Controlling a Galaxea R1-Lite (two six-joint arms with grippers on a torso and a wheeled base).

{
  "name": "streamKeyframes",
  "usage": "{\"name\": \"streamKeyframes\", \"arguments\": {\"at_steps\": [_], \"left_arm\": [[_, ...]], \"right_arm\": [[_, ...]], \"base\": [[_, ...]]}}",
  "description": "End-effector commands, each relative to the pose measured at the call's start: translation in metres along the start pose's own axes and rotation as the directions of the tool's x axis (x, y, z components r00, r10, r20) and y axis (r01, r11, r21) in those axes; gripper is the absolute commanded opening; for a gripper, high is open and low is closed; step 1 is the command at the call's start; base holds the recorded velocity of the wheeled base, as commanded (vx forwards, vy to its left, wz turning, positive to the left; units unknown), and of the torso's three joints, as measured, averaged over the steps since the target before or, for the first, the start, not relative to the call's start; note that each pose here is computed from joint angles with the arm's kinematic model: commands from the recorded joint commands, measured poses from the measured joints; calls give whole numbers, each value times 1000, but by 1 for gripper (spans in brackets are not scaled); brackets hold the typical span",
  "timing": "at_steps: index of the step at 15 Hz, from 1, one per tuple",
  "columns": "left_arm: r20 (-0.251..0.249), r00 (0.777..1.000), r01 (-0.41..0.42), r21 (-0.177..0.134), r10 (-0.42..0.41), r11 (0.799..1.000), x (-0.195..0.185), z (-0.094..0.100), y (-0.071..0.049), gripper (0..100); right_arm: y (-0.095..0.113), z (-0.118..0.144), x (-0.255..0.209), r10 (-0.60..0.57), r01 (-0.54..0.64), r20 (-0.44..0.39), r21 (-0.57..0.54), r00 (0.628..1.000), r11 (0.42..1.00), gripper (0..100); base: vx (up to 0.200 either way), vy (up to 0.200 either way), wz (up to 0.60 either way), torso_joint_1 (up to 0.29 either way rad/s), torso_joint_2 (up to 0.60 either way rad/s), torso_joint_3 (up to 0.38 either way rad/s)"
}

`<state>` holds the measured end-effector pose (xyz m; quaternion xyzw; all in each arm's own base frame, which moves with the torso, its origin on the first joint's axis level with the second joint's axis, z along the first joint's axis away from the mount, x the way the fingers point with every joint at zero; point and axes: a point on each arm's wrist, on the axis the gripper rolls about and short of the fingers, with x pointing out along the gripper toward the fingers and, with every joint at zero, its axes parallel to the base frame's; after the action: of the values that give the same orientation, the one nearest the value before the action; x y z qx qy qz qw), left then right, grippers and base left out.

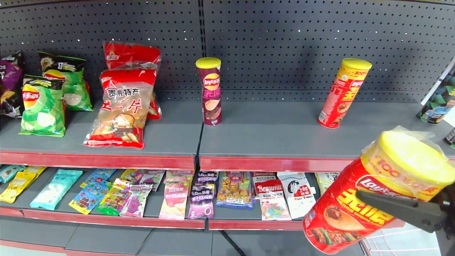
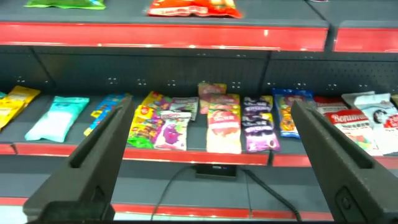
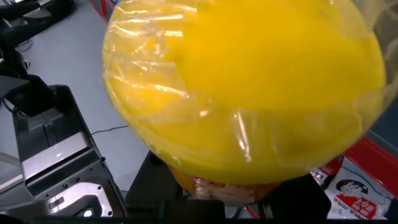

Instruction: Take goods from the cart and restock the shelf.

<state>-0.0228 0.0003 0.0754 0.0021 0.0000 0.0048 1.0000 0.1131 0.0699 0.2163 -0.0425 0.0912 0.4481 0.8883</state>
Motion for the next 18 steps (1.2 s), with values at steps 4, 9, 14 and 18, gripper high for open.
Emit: {"name": "streamKeyframes", "arguments": {"at_steps": [4, 9, 14, 18], "left_arm": [[0, 1000, -3, 0, 3, 1000, 0, 0, 0, 100], [2, 1000, -1, 0, 1, 1000, 0, 0, 0, 100], [0, 1000, 0, 0, 0, 1000, 0, 0, 0, 100], [-2, 1000, -1, 0, 1, 1000, 0, 0, 0, 100]], "right_arm": [[0, -2, 0, 2, -2, -6, 2, 1000, 1000, 0], [0, -4, 0, 1, -1, -12, 5, 1000, 1000, 0], [-1, -5, 2, 2, -2, -20, 9, 1000, 1000, 0], [-1, -5, 3, 4, -3, -22, 10, 1000, 1000, 0]], "base": [[0, 0, 0, 0, 0, 0], [0, 0, 0, 0, 0, 0], [0, 0, 0, 0, 0, 0], [0, -100, 0, -1, 2, 2]]}}
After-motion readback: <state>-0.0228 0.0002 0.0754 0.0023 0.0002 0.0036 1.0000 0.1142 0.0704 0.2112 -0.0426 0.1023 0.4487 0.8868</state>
